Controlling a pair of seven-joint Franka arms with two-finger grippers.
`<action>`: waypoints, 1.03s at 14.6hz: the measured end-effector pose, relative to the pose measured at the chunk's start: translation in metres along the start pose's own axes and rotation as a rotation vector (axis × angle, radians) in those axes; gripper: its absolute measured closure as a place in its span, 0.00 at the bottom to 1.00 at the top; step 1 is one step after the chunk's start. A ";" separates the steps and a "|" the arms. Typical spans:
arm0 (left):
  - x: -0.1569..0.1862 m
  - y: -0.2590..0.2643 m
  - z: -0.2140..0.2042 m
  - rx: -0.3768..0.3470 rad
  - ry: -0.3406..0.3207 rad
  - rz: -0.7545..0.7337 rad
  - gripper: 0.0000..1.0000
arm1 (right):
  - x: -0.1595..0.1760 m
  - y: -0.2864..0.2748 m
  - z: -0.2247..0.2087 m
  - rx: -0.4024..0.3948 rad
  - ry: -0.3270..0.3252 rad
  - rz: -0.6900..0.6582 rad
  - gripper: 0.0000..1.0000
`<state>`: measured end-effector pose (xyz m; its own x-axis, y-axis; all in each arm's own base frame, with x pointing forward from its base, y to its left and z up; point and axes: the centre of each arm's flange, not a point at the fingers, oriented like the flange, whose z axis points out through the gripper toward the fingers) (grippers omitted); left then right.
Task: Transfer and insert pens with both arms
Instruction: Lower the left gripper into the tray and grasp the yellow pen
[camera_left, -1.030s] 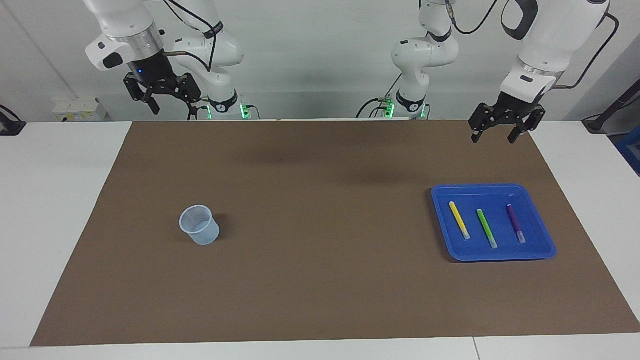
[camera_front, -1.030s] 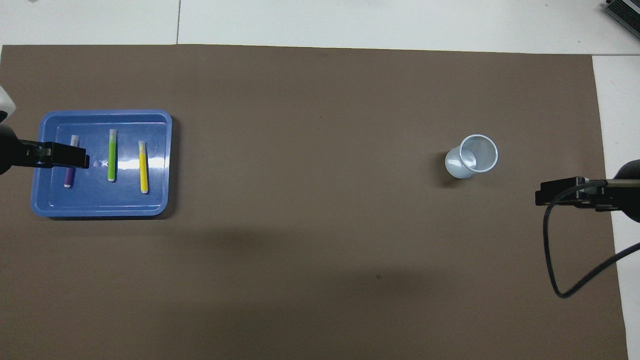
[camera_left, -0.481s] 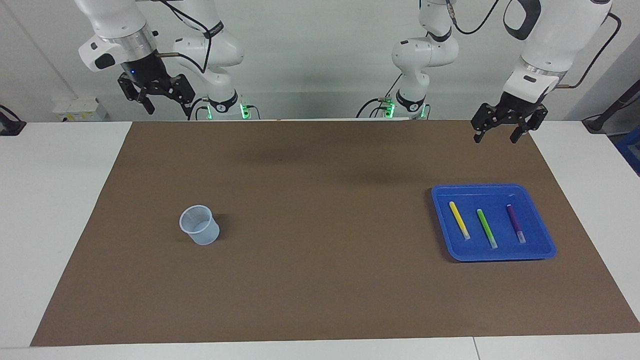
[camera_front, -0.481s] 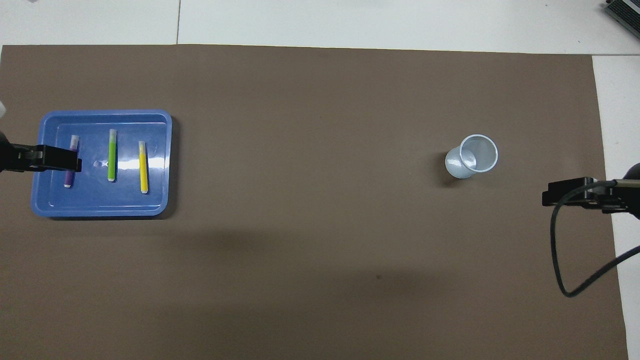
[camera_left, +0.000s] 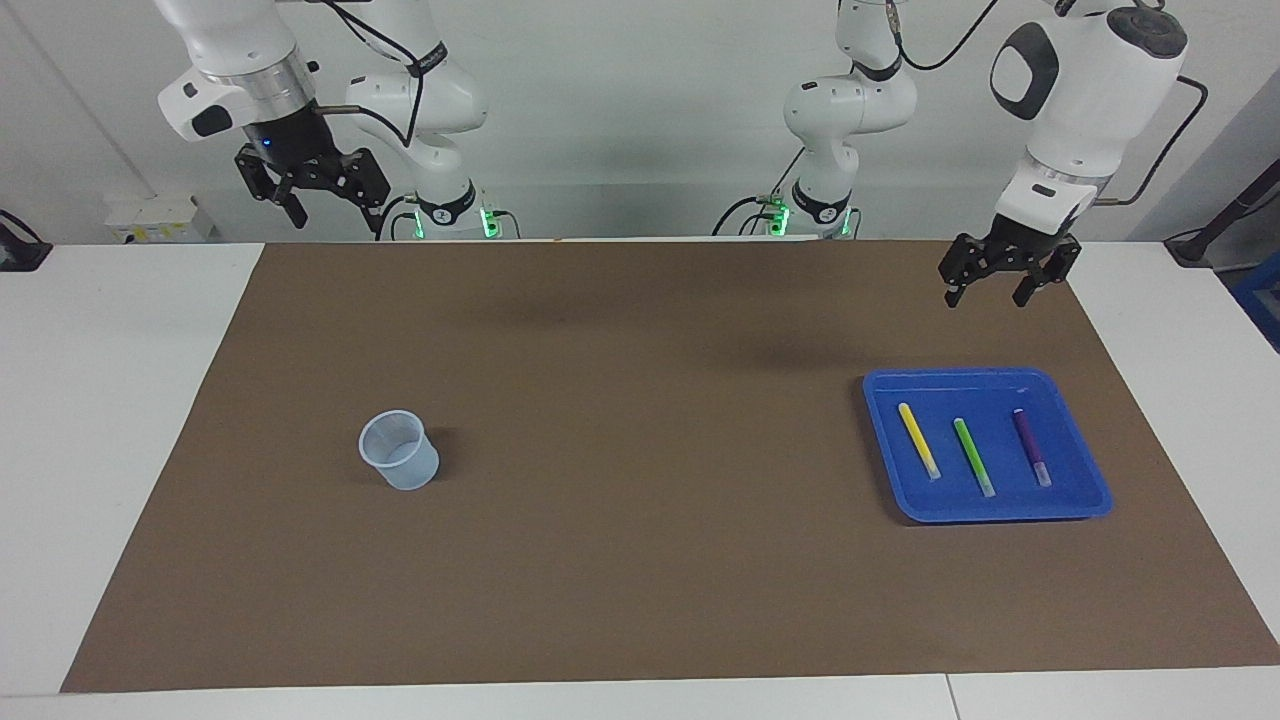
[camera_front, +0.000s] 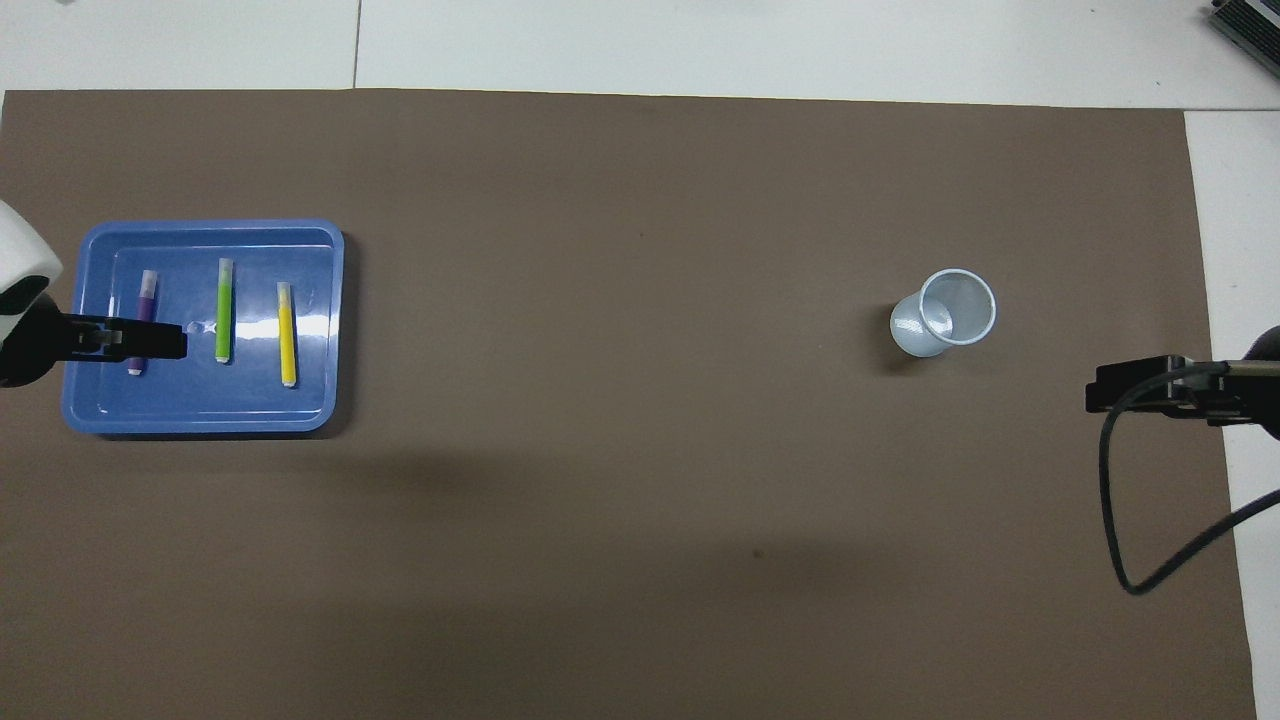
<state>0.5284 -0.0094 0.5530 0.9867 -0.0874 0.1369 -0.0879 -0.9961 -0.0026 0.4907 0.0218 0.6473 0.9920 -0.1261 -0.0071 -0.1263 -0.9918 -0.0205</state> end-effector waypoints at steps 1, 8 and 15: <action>-0.003 0.000 0.008 0.002 0.011 0.002 0.00 | 0.000 0.000 0.000 0.000 0.000 -0.001 0.00; 0.003 -0.004 0.046 -0.004 -0.017 0.001 0.02 | -0.004 0.001 0.015 -0.002 -0.009 -0.029 0.00; 0.020 -0.010 0.100 -0.015 -0.040 -0.056 0.09 | -0.007 0.000 0.015 -0.002 -0.009 -0.034 0.00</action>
<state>0.5627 -0.0023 0.4572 0.9948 -0.0318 0.0965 -0.0338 -0.9993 0.0185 0.4841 0.0232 0.6324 0.9956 -0.0925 -0.0159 -0.0928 -0.9955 -0.0191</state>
